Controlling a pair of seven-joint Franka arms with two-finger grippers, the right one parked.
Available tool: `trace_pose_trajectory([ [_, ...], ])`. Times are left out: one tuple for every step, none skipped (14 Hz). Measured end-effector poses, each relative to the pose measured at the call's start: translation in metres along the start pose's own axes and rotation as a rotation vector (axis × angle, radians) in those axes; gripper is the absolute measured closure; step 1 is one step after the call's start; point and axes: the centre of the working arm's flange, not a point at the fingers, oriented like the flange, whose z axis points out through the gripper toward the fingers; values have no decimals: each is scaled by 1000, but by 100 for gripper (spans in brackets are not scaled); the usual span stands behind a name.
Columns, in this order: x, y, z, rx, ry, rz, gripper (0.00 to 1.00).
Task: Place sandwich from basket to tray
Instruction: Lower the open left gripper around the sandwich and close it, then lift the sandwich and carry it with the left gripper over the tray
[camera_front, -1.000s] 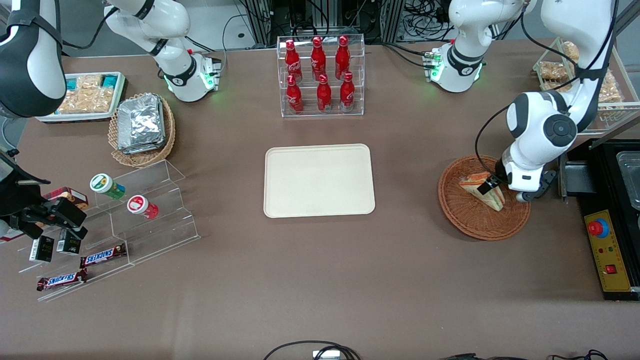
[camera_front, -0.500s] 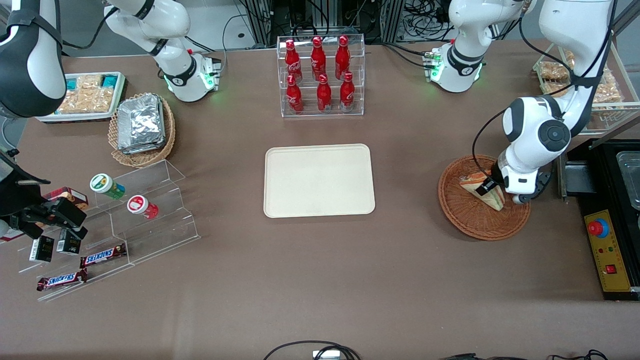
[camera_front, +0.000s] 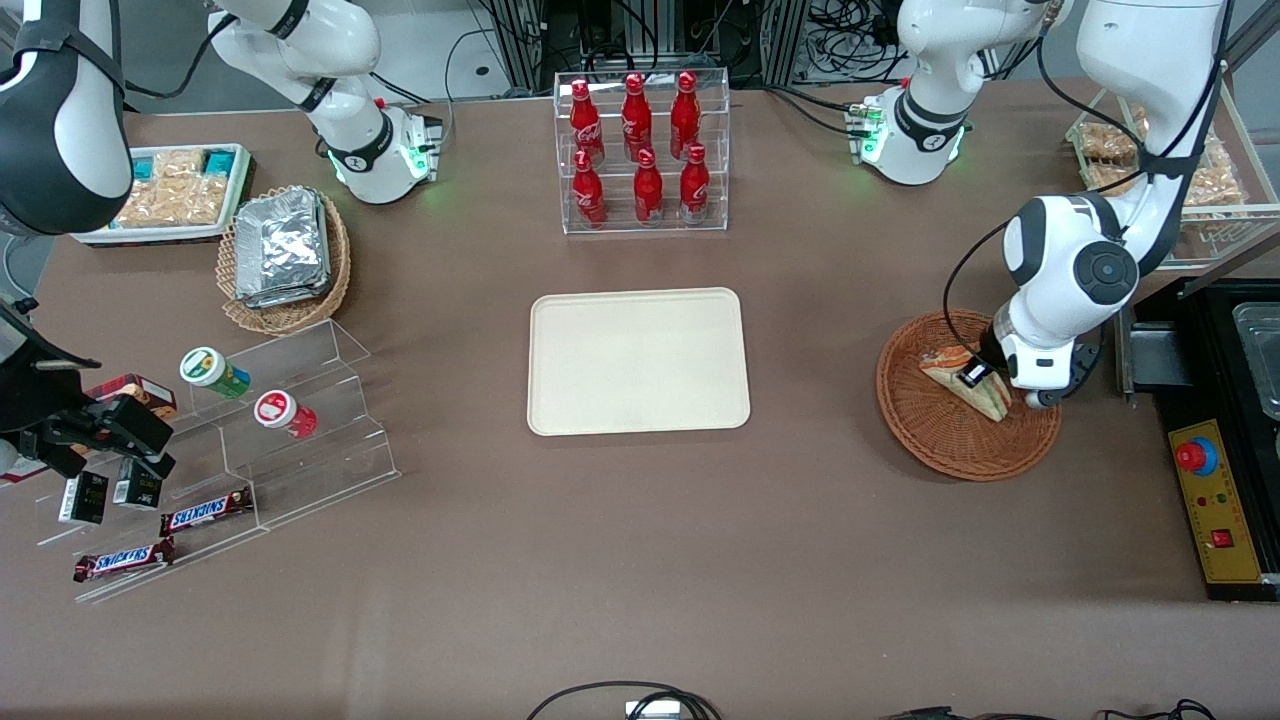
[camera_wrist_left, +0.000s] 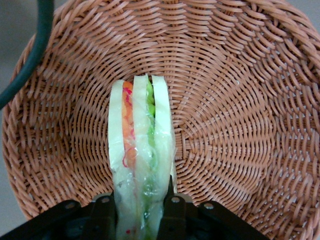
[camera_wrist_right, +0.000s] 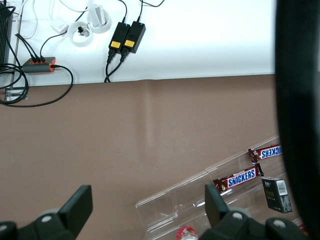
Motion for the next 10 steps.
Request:
trace_pose_trajectory([
  [1, 1, -6, 16, -12, 14, 78],
  [4, 2, -16, 30, -20, 35, 82],
  [8, 4, -32, 44, -27, 58, 82],
  [13, 6, -51, 58, -32, 77, 82],
  [17, 11, -73, 69, -34, 92, 82],
  [19, 19, -96, 75, -33, 110, 82],
  [17, 31, -118, 77, -27, 129, 82],
  [13, 46, -139, 75, -20, 153, 82],
  [6, 61, -156, 69, -12, 180, 82],
  [-2, 77, -171, 61, -1, 209, 82],
])
